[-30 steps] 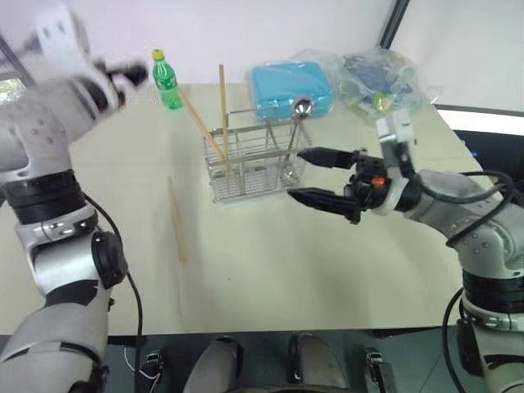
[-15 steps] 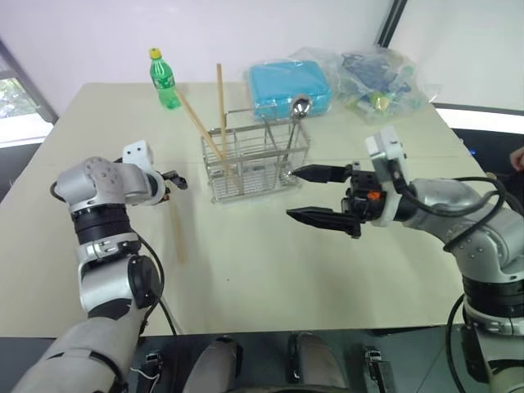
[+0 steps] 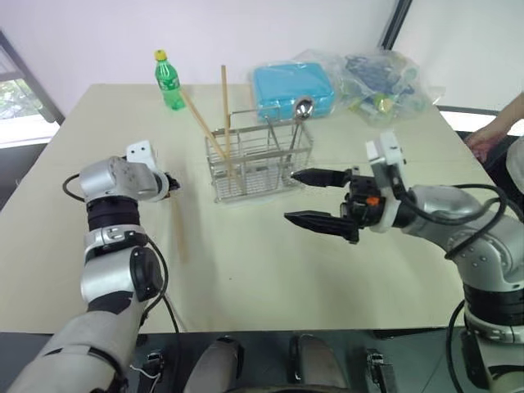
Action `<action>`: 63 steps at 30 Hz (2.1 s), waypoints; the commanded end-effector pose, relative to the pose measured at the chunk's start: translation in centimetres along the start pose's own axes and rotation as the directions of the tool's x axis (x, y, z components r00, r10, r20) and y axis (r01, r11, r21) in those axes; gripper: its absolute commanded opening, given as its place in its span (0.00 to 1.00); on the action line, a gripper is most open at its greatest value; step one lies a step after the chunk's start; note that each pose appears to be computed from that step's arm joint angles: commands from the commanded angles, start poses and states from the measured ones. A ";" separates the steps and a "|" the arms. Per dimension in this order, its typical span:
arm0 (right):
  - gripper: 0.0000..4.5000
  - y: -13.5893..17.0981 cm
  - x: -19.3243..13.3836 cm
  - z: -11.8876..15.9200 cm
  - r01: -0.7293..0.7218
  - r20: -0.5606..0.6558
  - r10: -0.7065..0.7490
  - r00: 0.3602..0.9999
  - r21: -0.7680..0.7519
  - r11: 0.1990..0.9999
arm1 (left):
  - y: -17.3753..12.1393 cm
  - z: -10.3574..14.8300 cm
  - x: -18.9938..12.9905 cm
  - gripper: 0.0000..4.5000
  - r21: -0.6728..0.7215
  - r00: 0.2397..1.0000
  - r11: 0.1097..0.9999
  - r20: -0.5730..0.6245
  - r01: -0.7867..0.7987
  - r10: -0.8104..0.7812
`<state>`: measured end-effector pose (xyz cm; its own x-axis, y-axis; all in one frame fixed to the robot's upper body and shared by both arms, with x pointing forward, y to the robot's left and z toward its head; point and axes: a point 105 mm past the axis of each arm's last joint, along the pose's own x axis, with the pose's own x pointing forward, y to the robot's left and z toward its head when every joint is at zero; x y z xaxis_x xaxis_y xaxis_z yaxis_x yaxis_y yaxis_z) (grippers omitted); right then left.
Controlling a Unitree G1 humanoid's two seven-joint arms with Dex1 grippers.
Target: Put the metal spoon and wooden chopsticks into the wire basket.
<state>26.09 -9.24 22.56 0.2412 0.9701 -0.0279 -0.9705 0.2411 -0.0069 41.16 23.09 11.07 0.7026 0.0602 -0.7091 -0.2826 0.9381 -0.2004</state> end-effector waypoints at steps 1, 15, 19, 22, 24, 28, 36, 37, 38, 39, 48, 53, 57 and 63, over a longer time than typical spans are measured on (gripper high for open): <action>1.00 0.4 -0.3 1.3 0.003 0.039 -0.001 0.999 -0.052 0.999 | -1.2 -0.2 0.2 0.04 0.002 0.999 0.999 -0.017 0.044 -0.044; 1.00 -0.1 -0.7 1.4 0.011 0.033 -0.008 0.999 -0.080 0.997 | 2.9 9.4 -4.9 0.02 -0.109 0.878 0.993 0.478 0.042 0.015; 1.00 -0.4 -0.9 1.6 0.021 0.034 -0.018 0.999 -0.085 0.996 | 4.5 14.2 -10.6 0.02 -0.106 0.682 0.989 0.732 0.108 0.004; 1.00 -0.6 -1.1 1.8 0.028 0.038 -0.025 0.999 -0.088 0.996 | 4.4 16.7 -15.4 0.02 -0.063 0.511 0.977 0.858 0.205 -0.052; 1.00 -0.6 -1.1 1.9 0.031 0.041 -0.027 0.999 -0.091 0.995 | 4.1 17.6 -17.8 0.02 -0.020 0.426 0.969 0.900 0.247 -0.090; 1.00 -0.9 -1.3 2.6 0.039 0.061 -0.034 0.998 -0.097 0.995 | 2.9 19.7 -23.4 0.02 0.067 0.240 0.929 0.957 0.365 -0.163; 1.00 -1.9 -1.7 3.0 0.076 0.066 -0.070 0.995 -0.087 0.993 | -5.2 19.1 -27.5 0.02 0.355 0.054 0.792 0.898 0.497 -0.436; 1.00 -2.0 -1.7 3.0 0.081 0.067 -0.076 0.995 -0.087 0.993 | -6.3 18.6 -27.1 0.02 0.378 0.057 0.781 0.884 0.497 -0.464; 1.00 -2.0 -1.7 3.0 0.087 0.069 -0.081 0.994 -0.087 0.992 | -7.9 17.9 -26.1 0.02 0.412 0.073 0.766 0.858 0.493 -0.508; 1.00 -1.9 -1.7 3.0 0.090 0.070 -0.085 0.994 -0.087 0.992 | -8.9 17.4 -25.4 0.02 0.433 0.084 0.756 0.840 0.491 -0.535; 1.00 -1.6 -1.7 3.2 0.119 0.085 -0.112 0.990 -0.090 0.989 | -14.7 10.6 -16.7 0.02 0.538 0.247 0.705 0.685 0.463 -0.685; 1.00 -1.8 -1.8 3.3 0.141 0.092 -0.133 0.987 -0.090 0.986 | -15.0 9.5 -15.4 0.02 0.519 0.264 0.711 0.686 0.476 -0.678; 1.00 -1.9 -1.9 3.3 0.150 0.097 -0.142 0.985 -0.083 0.985 | -15.3 8.8 -15.5 0.33 0.525 0.249 0.684 0.671 0.506 -0.699; 1.00 -2.2 -1.6 3.2 0.154 0.106 -0.145 0.984 -0.075 0.985 | -15.2 9.0 -16.9 0.98 0.544 0.224 0.671 0.668 0.504 -0.710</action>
<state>28.08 -11.21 24.79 0.3840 0.9224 0.0414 -0.9212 0.3858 -0.0505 40.64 10.59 29.49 0.8344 -0.4182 0.3590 0.4972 0.8522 -0.1629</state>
